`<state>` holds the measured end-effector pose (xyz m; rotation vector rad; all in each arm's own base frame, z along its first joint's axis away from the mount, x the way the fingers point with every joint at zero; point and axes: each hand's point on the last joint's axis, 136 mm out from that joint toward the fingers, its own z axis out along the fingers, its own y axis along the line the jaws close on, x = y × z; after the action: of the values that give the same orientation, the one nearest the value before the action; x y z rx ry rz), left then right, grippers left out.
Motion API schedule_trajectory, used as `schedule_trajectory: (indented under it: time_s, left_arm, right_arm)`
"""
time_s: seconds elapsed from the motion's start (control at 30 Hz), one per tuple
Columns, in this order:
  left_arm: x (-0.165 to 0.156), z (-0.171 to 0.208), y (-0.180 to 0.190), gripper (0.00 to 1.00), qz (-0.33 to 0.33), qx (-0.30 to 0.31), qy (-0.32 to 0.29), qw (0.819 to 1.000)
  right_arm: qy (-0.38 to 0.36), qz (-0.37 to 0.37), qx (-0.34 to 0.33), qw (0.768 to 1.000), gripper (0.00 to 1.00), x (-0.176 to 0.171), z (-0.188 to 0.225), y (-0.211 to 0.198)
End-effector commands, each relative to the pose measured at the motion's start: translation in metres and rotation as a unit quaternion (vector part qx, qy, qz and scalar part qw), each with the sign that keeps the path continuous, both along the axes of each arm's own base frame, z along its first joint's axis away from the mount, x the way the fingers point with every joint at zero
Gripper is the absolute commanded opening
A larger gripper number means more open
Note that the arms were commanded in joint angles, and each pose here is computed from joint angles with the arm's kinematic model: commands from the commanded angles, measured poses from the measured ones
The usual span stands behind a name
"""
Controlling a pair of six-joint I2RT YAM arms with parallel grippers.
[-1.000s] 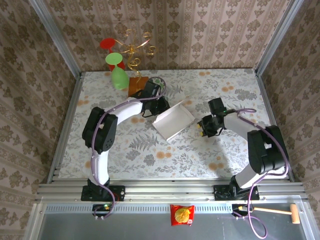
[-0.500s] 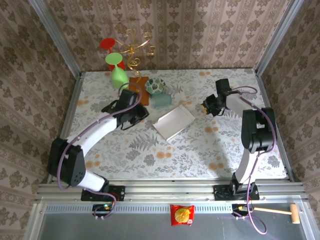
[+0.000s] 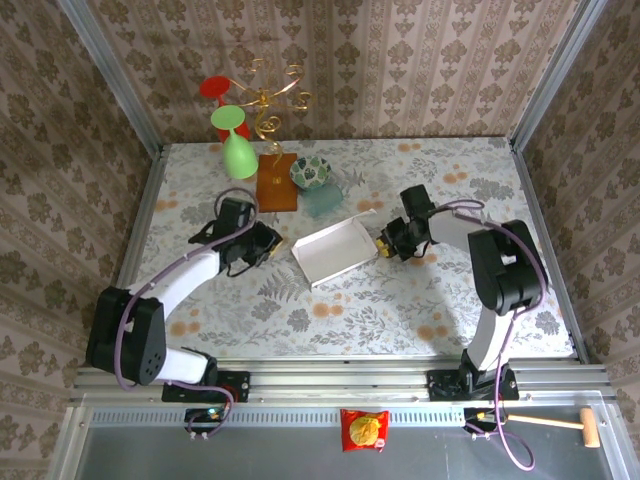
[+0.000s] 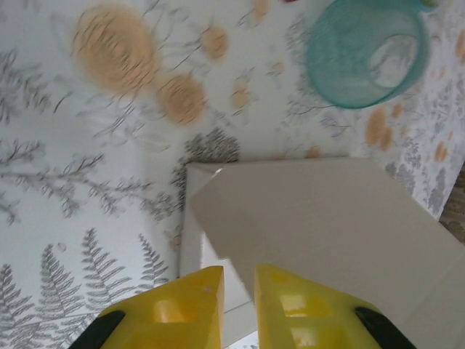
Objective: Fold the paper box
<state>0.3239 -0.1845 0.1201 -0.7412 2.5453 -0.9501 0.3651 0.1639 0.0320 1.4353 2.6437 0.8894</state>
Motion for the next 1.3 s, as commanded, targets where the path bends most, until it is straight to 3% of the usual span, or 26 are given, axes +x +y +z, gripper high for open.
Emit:
schedule_trajectory:
  time_s: [0.0, 0.1, 0.2, 0.3, 0.37, 0.43, 0.53, 0.6, 0.7, 0.87, 1.0, 1.27]
  left_arm:
    - [-0.001, 0.018, 0.002, 0.20, -0.078, 0.050, -0.026, 0.995]
    - [-0.006, 0.035, 0.011, 0.24, -0.129, 0.107, -0.047, 0.985]
    - [-0.013, 0.052, 0.013, 0.29, -0.184, 0.146, -0.087, 0.968]
    - [-0.025, 0.065, 0.014, 0.35, -0.233, 0.192, -0.118, 0.946]
    - [-0.032, 0.065, 0.014, 0.39, -0.244, 0.200, -0.122, 0.941]
    - [-0.034, 0.062, 0.015, 0.41, -0.228, 0.192, -0.109, 0.948]
    - [-0.032, 0.055, 0.014, 0.44, -0.166, 0.147, -0.057, 0.973]
    - [-0.027, 0.052, 0.012, 0.41, -0.121, 0.108, -0.029, 0.986]
    - [-0.013, 0.054, 0.009, 0.37, -0.081, 0.068, -0.037, 0.994]
    - [-0.011, 0.026, 0.013, 0.23, -0.044, 0.007, 0.037, 0.998]
    - [-0.006, 0.012, 0.007, 0.17, -0.027, -0.023, 0.049, 0.998]
    - [0.016, 0.012, -0.015, 0.18, -0.005, -0.070, 0.028, 0.997]
  right_arm:
    - [-0.001, -0.012, 0.005, 1.000, 0.19, -0.011, 0.020, -0.001]
    - [-0.051, 0.048, -0.064, 0.995, 0.21, -0.001, 0.036, -0.028]
    - [-0.133, 0.151, -0.150, 0.968, 0.24, 0.019, 0.063, -0.048]
    - [-0.185, 0.206, -0.149, 0.949, 0.29, 0.029, 0.085, -0.054]
    - [-0.187, 0.204, -0.154, 0.949, 0.31, 0.036, 0.097, -0.067]
    - [-0.174, 0.199, -0.155, 0.952, 0.32, 0.043, 0.106, -0.075]
    - [-0.163, 0.191, -0.127, 0.960, 0.33, 0.057, 0.111, -0.069]
    - [-0.156, 0.180, -0.093, 0.967, 0.33, 0.069, 0.109, -0.056]
    - [-0.136, 0.167, -0.056, 0.975, 0.33, 0.080, 0.101, -0.039]
    - [-0.109, 0.180, -0.017, 0.977, 0.25, 0.082, 0.091, -0.004]
    - [-0.096, 0.192, -0.001, 0.977, 0.24, 0.077, 0.083, 0.019]
    - [-0.094, 0.177, 0.043, 0.979, 0.28, 0.070, 0.086, 0.033]
